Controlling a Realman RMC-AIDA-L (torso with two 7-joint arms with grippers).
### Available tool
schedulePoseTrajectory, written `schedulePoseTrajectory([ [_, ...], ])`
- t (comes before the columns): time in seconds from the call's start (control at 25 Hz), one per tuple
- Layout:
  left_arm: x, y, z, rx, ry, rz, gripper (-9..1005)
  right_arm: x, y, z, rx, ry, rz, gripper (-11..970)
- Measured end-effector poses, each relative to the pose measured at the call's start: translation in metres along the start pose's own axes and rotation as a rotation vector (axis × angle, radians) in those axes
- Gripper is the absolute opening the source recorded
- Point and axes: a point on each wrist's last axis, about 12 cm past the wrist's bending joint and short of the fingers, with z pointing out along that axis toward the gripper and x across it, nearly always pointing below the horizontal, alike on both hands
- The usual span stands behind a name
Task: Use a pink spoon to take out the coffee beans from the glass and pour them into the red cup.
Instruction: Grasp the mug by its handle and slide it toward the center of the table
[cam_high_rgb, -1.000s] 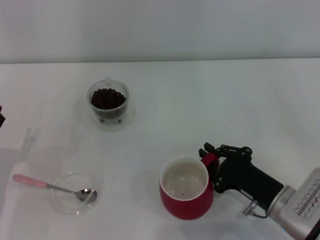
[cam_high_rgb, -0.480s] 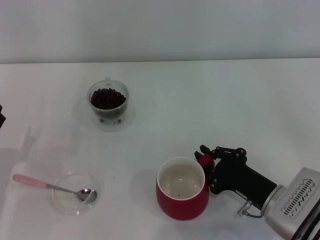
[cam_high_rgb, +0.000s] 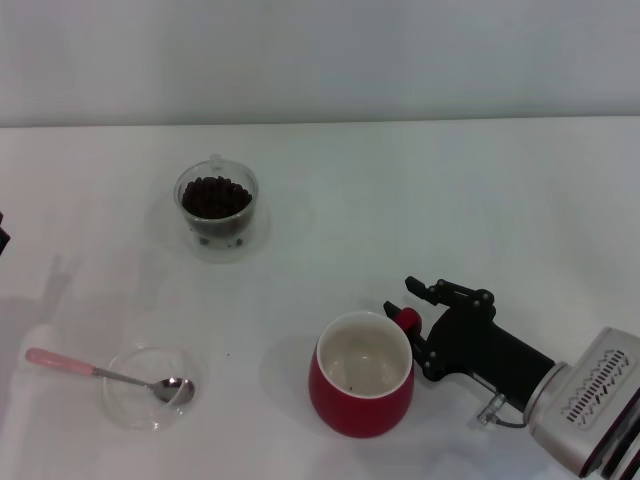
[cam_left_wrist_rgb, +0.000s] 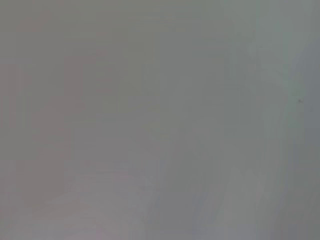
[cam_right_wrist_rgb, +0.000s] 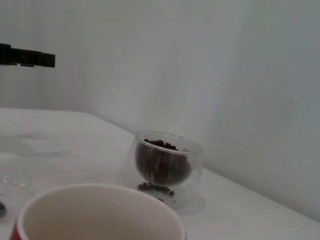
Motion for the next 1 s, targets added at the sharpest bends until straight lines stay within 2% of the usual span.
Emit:
schedulePoseTrajectory([
  [0.32, -0.001, 0.002, 0.0, -0.007, -0.002, 0.002, 892, 0.003, -0.004, -0.005, 0.011, 0.007, -0.001, 403],
  [0.52, -0.001, 0.005, -0.001, -0.017, 0.0, 0.011, 892, 0.006, -0.004, -0.01, 0.003, 0.016, -0.008, 621],
  [0.72, -0.001, 0.007, 0.0, -0.019, 0.005, 0.015, 892, 0.008, -0.002, -0.015, 0.003, 0.015, -0.005, 744],
  [1.0, -0.001, 0.01, -0.001, -0.025, 0.006, 0.027, 891, 0.01, -0.002, -0.028, 0.033, -0.011, 0.01, 744],
])
